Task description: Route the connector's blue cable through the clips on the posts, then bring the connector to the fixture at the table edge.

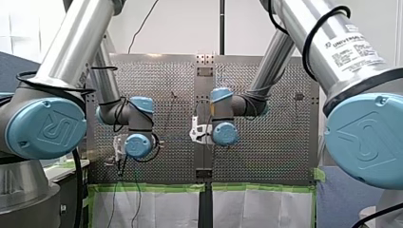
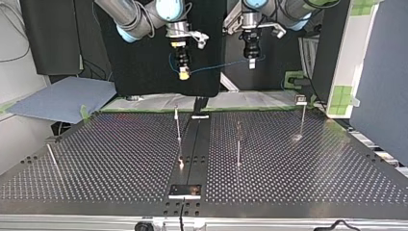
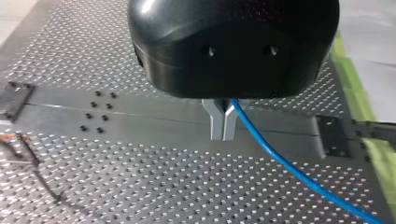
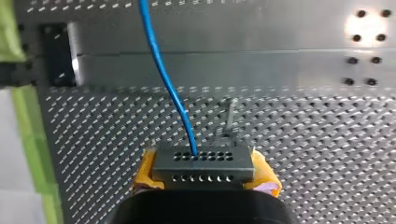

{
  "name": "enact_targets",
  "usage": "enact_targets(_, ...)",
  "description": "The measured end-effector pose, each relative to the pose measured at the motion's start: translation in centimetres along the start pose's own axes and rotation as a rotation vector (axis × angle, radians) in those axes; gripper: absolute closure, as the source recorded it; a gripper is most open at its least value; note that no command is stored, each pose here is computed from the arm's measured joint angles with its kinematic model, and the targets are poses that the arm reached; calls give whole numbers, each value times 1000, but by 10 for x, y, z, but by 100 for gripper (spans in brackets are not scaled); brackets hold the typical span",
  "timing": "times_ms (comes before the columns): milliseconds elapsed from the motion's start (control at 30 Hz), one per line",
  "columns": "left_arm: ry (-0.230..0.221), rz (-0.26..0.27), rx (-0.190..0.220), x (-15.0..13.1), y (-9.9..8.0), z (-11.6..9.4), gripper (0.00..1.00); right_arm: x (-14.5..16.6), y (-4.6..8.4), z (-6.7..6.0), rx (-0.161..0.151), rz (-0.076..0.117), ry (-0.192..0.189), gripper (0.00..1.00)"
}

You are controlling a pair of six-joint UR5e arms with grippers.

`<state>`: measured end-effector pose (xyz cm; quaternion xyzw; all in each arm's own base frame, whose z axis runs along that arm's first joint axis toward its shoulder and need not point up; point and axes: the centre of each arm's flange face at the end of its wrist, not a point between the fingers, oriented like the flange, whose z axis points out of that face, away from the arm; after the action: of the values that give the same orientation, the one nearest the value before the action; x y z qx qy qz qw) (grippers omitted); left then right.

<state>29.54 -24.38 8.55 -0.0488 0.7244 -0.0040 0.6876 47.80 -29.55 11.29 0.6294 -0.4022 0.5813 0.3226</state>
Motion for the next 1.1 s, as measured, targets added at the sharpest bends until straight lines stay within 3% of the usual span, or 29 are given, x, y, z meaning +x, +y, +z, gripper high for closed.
enact_targets(233, -34, -32, -12, -27, -6, 15, 100, 44, 2, 9, 16, 20, 33, 100)
enact_targets(667, -115, -92, -31, -92, -16, 45, 100, 115, 23, 16, 0, 24, 115, 100)
enact_targets(967, -159, -101, -46, -136, -16, 57, 100, 134, 40, 26, 7, 27, 140, 100)
enact_targets(1100, -158, -89, -54, -145, -14, 62, 100, 138, 47, 32, 3, 29, 144, 100)
